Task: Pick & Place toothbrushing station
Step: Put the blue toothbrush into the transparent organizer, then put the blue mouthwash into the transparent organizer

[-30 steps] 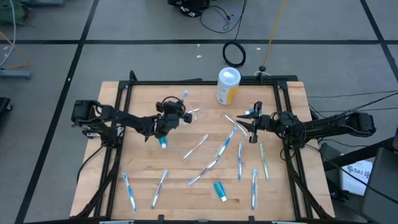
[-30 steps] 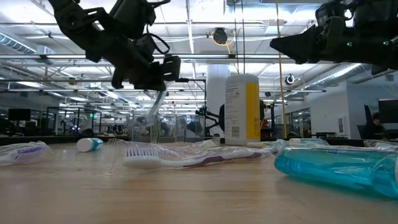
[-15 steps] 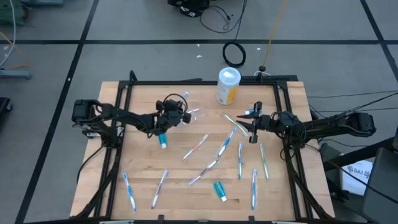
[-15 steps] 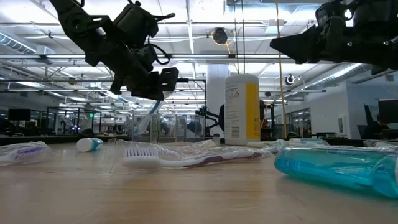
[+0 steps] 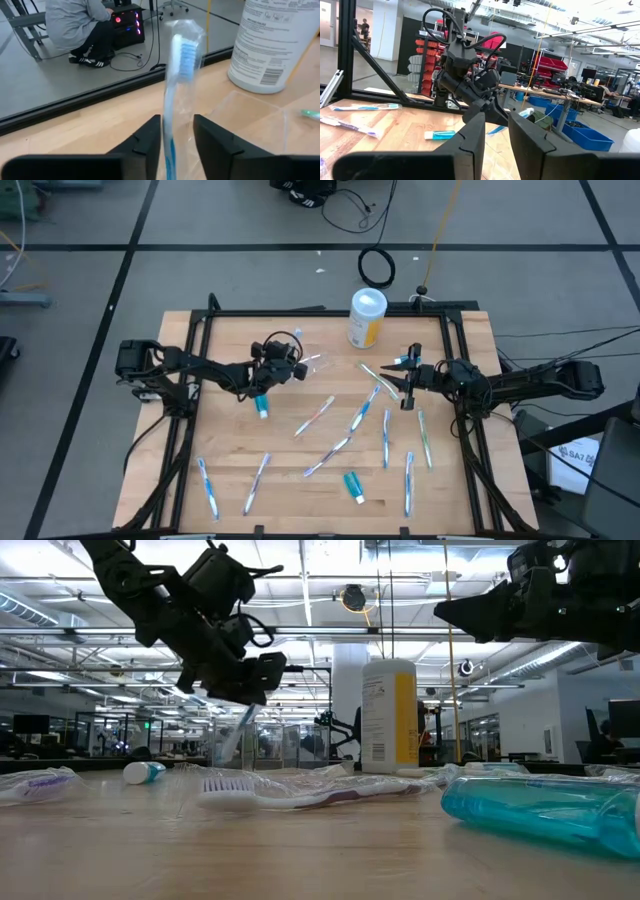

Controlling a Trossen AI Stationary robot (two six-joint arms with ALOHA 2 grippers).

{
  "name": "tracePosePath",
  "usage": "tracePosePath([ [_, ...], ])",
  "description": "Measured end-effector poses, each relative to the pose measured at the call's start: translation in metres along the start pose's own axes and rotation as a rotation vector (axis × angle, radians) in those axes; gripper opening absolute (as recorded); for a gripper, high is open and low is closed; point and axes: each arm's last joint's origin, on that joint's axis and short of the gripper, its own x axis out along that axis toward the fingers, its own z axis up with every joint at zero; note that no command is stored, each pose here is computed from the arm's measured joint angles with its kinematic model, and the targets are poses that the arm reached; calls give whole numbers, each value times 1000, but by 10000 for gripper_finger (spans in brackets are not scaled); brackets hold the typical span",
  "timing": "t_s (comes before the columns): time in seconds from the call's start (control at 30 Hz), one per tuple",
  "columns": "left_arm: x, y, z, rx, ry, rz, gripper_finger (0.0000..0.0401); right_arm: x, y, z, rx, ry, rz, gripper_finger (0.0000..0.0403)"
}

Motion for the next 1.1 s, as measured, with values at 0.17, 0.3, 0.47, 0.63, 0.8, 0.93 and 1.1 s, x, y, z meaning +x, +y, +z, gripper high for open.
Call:
tracePosePath([
  [0.17, -6, -2, 3, -3, -4, -20, 164, 0, 0, 0, 0, 0, 0, 77],
  [0.3, -19, 0, 14, -20, -20, -47, 176, 0, 0, 0, 0, 1, 0, 77],
  [0.47, -46, 5, 31, -25, -13, -161, 177, 0, 0, -1, 0, 15, 1, 77],
  [0.63, -74, 10, 52, -165, 41, -422, 177, 0, 0, -2, -1, 17, 1, 77],
  [0.8, -95, 13, 60, -145, 60, -588, 177, 0, 1, -3, 8, 31, 4, 77],
  [0.93, -110, 9, 46, -91, 226, -713, 177, 0, 1, -3, 38, 31, 6, 77],
  [1.1, -120, 4, 22, -11, 385, -715, 177, 0, 1, -2, 68, 24, 5, 77],
])
